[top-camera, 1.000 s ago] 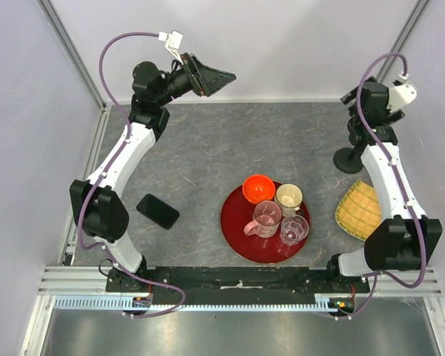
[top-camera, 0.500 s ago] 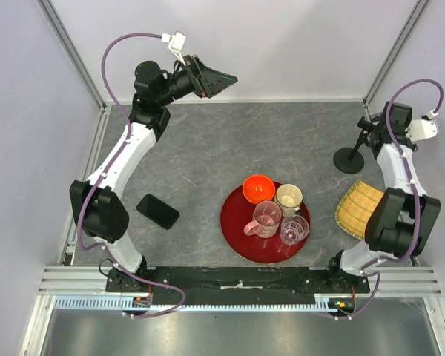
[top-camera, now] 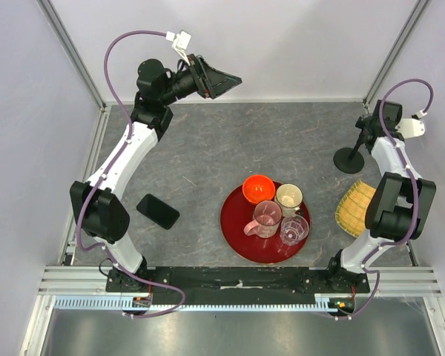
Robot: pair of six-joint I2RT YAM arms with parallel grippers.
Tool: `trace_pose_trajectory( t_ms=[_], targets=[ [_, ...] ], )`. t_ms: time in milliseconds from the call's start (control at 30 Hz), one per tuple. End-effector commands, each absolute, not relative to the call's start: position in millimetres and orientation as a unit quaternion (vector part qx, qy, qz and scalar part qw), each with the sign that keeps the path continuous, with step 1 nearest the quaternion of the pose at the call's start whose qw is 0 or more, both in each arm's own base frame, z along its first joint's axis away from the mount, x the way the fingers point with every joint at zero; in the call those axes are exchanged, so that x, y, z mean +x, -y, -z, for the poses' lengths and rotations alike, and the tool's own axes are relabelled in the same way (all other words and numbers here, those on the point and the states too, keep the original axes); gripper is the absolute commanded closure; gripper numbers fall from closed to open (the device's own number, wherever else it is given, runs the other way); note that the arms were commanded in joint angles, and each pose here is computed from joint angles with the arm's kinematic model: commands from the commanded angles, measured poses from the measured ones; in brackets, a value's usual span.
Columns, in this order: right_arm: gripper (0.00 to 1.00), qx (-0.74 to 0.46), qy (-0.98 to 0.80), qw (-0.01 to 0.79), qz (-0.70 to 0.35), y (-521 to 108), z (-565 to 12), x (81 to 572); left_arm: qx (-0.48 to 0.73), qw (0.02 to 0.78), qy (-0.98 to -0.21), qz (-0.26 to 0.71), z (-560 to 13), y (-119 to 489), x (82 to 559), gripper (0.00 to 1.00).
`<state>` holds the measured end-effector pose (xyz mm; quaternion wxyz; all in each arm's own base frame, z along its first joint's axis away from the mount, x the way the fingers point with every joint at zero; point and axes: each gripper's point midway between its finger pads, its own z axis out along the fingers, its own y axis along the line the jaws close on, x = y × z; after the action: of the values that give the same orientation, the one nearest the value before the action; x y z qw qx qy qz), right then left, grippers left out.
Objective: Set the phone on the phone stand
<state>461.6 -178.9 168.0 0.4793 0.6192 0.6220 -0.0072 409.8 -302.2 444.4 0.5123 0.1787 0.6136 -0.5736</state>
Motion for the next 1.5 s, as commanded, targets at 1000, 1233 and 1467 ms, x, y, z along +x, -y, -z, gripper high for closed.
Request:
trace_pose_trajectory(
  t_ms=[1000,1233,1467],
  targets=[
    [1.00,-0.276,-0.814,0.472,-0.198,-212.8,-210.9,518.5,0.292,0.528,-0.647,0.466,-408.7,314.1,446.2,0.18],
    [1.00,-0.354,-0.780,0.442,-0.266,-250.7,-211.0,487.5,0.293,0.554,-0.643,0.441,-410.5,305.1,447.7,0.29],
    [0.74,-0.343,-0.793,0.430,-0.263,-254.4,-202.1,494.9,0.255,0.586,-0.626,0.447,-418.9,287.7,445.7,0.25]
  ],
)
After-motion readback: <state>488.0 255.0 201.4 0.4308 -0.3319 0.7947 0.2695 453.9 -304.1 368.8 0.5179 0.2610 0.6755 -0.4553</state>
